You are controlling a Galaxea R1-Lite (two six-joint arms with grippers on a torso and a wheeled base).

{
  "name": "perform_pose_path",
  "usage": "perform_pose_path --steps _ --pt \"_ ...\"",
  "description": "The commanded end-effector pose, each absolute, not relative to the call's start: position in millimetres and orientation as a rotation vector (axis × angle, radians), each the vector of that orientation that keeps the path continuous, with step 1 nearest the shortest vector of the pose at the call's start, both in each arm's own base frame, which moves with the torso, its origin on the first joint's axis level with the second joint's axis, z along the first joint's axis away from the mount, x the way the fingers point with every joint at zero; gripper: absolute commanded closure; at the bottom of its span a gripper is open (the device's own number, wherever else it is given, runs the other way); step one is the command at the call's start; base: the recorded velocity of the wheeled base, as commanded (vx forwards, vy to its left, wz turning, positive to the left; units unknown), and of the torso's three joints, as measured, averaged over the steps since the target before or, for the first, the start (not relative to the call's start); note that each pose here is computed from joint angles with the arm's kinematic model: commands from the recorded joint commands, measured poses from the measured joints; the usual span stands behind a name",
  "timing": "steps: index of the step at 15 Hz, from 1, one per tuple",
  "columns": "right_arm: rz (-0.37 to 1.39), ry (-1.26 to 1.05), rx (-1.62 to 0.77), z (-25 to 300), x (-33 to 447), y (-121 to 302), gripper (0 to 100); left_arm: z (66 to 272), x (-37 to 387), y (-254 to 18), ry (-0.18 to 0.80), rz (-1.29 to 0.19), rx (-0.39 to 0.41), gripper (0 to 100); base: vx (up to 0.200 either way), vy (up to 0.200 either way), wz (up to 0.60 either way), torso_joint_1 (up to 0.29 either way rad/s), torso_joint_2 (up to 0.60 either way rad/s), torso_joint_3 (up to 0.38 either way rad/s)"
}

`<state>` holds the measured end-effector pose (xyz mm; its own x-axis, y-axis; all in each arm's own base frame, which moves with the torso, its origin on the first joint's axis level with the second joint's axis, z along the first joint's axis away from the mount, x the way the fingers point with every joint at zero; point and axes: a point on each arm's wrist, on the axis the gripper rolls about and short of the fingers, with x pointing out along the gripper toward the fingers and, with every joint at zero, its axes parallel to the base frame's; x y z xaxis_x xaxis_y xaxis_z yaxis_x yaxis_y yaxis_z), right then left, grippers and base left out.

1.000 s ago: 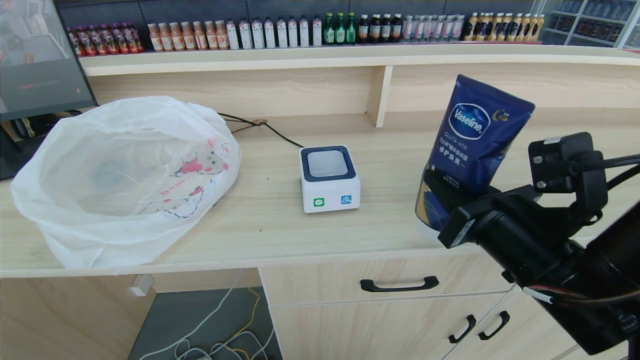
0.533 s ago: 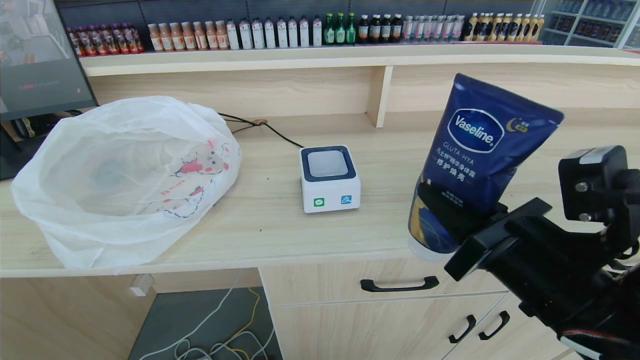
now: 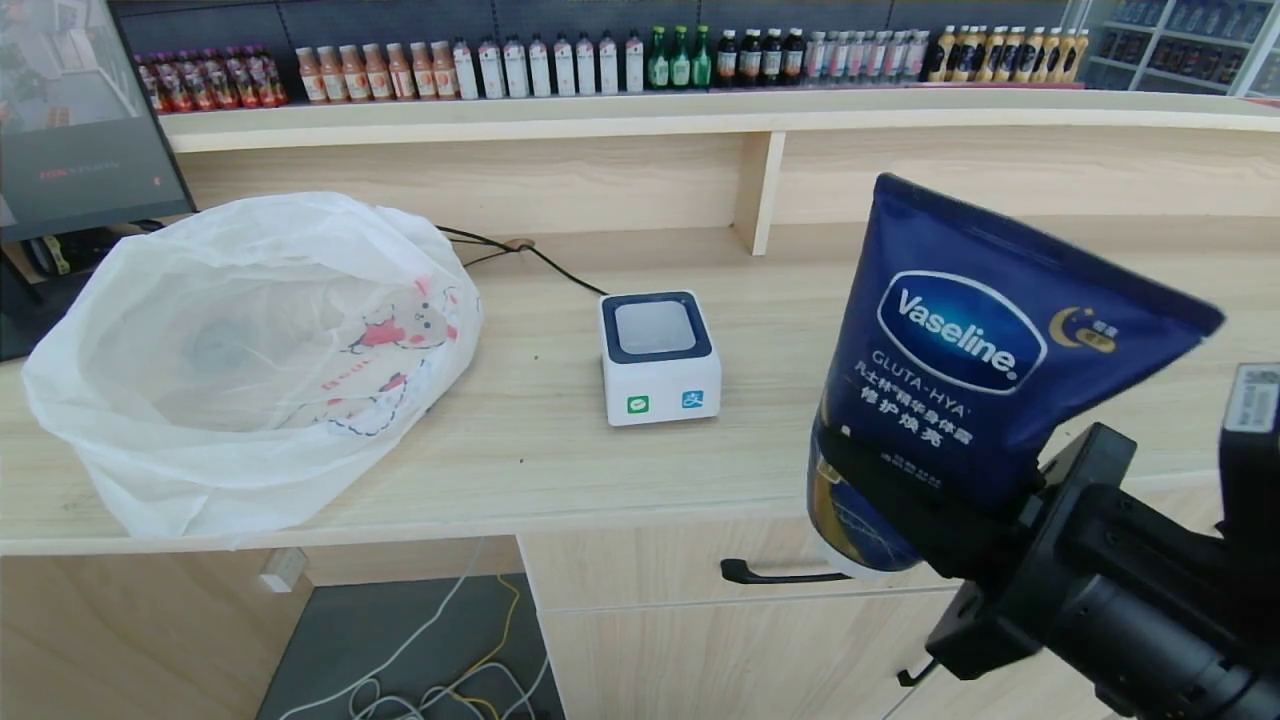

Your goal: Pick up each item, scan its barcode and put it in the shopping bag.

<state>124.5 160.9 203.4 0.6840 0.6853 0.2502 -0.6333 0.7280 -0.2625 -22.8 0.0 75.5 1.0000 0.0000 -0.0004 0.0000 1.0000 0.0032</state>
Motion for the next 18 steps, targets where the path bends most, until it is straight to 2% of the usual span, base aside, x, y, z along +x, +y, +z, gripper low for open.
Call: perform_pose_path --steps 1,10,18 --pt "0.798 -0.412 -0.232 205.4 115.8 152.4 100 75.5 -22.8 0.0 0.000 0.000 0.003 0 0.000 0.000 0.00 0.000 0.00 0.000" --pt "1.061 -0.718 -0.575 203.4 112.0 158.0 100 75.5 -22.8 0.0 0.000 0.000 0.003 0 0.000 0.000 0.00 0.000 0.00 0.000" --pt "1.112 -1.052 -0.779 222.0 136.2 192.5 100 75.5 -22.8 0.0 0.000 -0.002 0.003 0 0.000 0.000 0.00 0.000 0.00 0.000"
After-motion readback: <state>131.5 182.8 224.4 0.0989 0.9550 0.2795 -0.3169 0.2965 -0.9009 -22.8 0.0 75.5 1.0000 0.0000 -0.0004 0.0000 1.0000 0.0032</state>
